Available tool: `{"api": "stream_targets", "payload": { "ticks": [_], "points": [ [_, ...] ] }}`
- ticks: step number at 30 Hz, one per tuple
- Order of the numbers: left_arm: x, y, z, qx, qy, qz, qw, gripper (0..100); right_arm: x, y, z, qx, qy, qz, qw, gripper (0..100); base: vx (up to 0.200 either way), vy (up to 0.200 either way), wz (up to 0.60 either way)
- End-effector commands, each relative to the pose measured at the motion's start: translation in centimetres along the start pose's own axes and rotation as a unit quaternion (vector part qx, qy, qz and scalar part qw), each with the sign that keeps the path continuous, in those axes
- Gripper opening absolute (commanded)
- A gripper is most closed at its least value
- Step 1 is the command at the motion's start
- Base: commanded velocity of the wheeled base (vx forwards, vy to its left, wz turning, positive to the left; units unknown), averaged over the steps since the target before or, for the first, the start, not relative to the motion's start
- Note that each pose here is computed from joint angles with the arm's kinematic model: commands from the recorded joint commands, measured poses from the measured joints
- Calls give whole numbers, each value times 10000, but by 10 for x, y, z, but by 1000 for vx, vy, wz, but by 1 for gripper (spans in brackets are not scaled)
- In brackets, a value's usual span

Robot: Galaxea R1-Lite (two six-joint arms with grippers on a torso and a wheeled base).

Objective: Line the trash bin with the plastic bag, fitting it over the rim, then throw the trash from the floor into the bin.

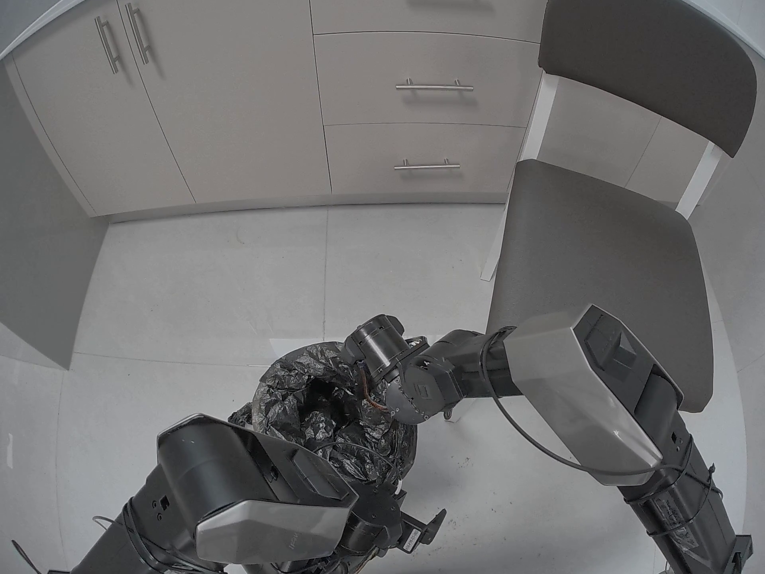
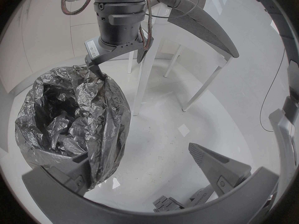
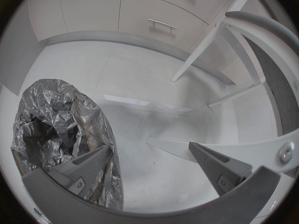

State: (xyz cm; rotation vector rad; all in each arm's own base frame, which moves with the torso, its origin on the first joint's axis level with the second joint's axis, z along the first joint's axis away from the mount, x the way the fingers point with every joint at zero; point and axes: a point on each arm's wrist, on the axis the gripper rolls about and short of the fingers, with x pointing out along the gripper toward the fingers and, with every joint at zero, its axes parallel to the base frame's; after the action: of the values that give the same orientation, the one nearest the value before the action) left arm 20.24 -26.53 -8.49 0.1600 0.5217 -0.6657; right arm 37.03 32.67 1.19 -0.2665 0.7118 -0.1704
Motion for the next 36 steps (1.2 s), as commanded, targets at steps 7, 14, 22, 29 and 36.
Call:
{"api": "stream_targets", "payload": {
  "ticks": [7, 14, 22, 29, 36],
  "points": [
    [-8, -3, 9, 81, -312, 220, 9992, 100, 2, -2, 5, 35, -44, -40, 10000, 100, 0, 0, 0],
    [-23, -5, 21, 91, -417, 167, 9990, 100, -23, -19, 31, 226, -141, 259, 9993, 100, 0, 0, 0],
    [-29, -2, 32, 8, -579, 190, 9981, 100, -47, -20, 35, 99, 287, 1046, 9941, 100, 0, 0, 0],
    [-51, 1, 54, -53, -866, 177, 9961, 100, -44, -15, 30, 140, 553, 1489, 9872, 100, 0, 0, 0],
    [-58, 18, 57, -162, -853, 516, 9949, 100, -29, -6, 11, -6, 798, 1371, 9873, 100, 0, 0, 0]
  ]
}}
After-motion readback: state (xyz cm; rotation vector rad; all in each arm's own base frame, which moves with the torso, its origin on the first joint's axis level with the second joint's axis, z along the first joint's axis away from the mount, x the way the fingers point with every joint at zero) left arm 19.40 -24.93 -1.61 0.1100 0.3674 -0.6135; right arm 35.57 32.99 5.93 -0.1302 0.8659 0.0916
